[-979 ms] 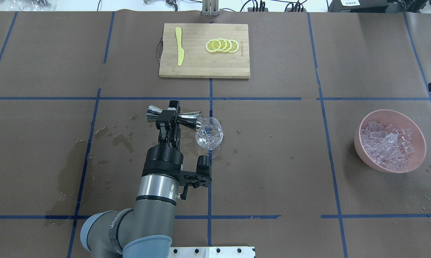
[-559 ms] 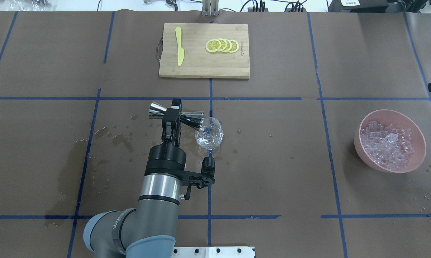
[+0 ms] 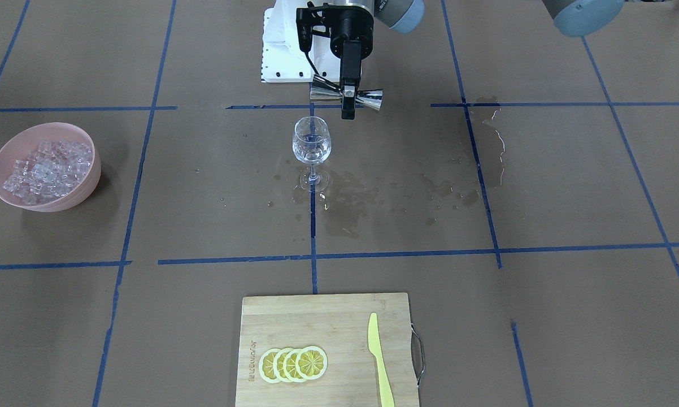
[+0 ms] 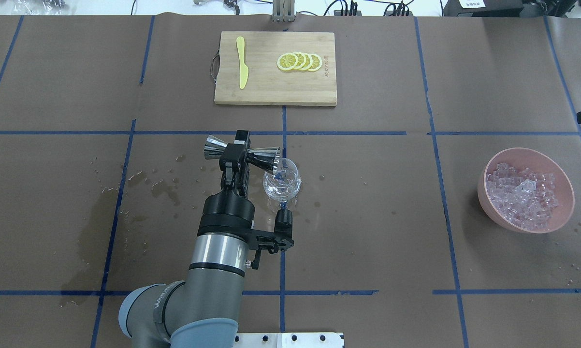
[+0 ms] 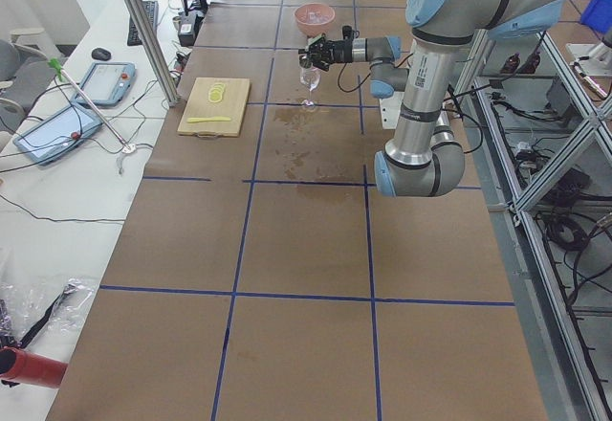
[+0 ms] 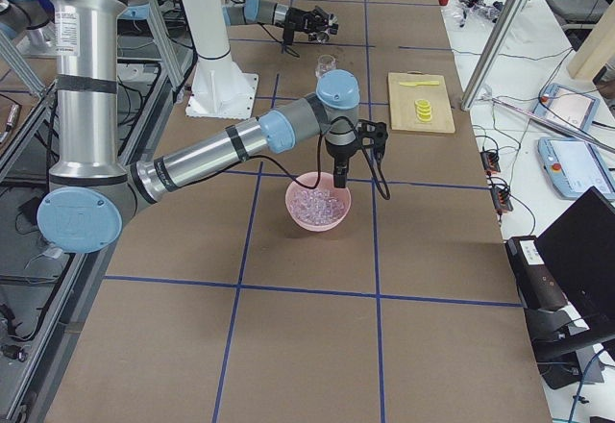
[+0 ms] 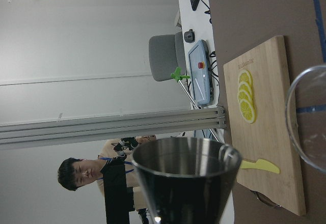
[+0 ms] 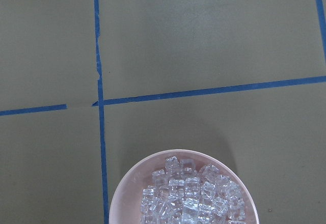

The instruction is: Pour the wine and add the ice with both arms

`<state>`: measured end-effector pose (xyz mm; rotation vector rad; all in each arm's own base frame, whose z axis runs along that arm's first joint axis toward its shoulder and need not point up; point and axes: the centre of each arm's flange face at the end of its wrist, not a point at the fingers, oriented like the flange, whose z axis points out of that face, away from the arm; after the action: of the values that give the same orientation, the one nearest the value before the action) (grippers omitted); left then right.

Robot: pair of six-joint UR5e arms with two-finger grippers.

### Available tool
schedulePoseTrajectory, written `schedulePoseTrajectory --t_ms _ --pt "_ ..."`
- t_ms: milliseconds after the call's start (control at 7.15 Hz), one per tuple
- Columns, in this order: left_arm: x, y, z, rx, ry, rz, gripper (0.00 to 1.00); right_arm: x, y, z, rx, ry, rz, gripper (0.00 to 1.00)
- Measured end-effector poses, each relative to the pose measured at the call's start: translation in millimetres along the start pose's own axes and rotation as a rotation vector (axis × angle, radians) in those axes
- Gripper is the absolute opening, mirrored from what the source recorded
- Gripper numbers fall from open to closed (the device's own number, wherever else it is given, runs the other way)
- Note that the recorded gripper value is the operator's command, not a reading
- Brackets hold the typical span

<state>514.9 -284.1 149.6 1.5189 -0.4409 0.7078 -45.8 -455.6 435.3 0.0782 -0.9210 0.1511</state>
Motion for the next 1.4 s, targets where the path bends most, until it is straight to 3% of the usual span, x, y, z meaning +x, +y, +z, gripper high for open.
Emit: schedulePoseTrajectory --t_ms 419,1398 --pt "6.6 8.7 3.9 0.011 -0.014 -0.228 0.00 -0.5 -0.3 -0.6 0.002 -0.001 -0.002 1.00" --pt "1.2 18.5 4.6 0.049 -0.011 -0.923 0.00 -4.8 0.0 -4.3 0.011 -0.004 -0.009 1.00"
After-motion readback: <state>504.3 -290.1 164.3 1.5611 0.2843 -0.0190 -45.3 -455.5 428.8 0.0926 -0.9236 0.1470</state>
